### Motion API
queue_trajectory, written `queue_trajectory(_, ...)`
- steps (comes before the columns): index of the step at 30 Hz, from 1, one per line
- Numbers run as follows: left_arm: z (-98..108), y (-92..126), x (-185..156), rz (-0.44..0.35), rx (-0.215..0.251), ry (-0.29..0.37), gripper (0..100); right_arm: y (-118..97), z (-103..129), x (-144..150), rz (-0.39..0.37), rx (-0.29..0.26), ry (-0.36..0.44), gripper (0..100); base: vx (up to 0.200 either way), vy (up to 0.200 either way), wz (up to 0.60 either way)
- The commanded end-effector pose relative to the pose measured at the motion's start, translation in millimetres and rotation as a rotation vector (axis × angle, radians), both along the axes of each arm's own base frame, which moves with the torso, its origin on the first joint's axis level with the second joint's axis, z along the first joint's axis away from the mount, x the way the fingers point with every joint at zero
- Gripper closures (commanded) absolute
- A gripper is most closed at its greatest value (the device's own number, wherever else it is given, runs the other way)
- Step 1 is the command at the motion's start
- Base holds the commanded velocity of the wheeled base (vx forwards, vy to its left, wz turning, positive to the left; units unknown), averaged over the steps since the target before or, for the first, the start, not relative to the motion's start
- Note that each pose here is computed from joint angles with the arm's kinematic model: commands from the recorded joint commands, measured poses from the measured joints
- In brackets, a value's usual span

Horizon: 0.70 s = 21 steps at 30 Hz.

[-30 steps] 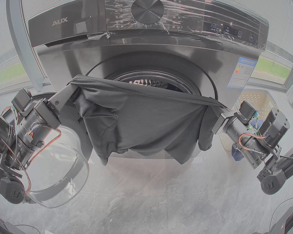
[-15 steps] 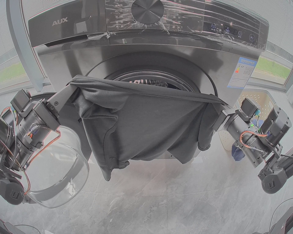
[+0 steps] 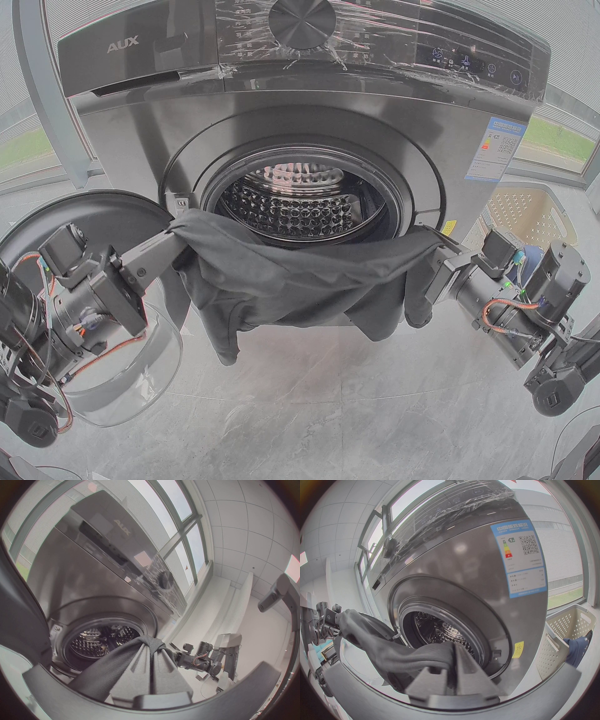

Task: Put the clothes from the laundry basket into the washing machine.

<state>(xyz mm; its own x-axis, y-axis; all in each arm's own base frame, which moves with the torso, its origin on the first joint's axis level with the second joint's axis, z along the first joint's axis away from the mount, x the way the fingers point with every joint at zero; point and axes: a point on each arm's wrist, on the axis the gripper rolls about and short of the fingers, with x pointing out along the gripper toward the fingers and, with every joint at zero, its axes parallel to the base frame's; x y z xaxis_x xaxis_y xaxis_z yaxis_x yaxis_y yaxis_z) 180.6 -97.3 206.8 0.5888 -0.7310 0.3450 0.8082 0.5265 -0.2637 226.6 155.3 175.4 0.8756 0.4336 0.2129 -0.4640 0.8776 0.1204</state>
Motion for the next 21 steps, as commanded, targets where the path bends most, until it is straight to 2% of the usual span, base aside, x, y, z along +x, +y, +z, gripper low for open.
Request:
queue_trajectory(1,-11.3,-20.6,-7.1,-0.089,0.047,0.028,100,11.2,-17.8,-11.7,0.06,-0.032,0.07,0,0.0,0.0,0.0)
queue_trajectory(4,-11.8,-31.6,-4.1,-0.094,0.087,-0.008,100,14.5,-39.4,-22.5,0.093,-0.088,0.151,0,0.0,0.0,0.0)
queue_trajectory(6,-8.2,-34.5,-0.2,-0.085,0.088,-0.035,100,14.8,-44.2,-26.0,0.103,-0.107,0.169,0,0.0,0.0,0.0)
queue_trajectory(13,5.1,-41.0,8.8,-0.084,0.059,-0.079,100,17.1,-58.5,-25.1,0.132,-0.169,0.203,0,0.0,0.0,0.0)
queue_trajectory(21,8.6,-49.3,15.7,-0.052,0.037,-0.085,100,5.6,-100.7,-52.4,0.18,-0.299,0.375,0,0.0,0.0,0.0)
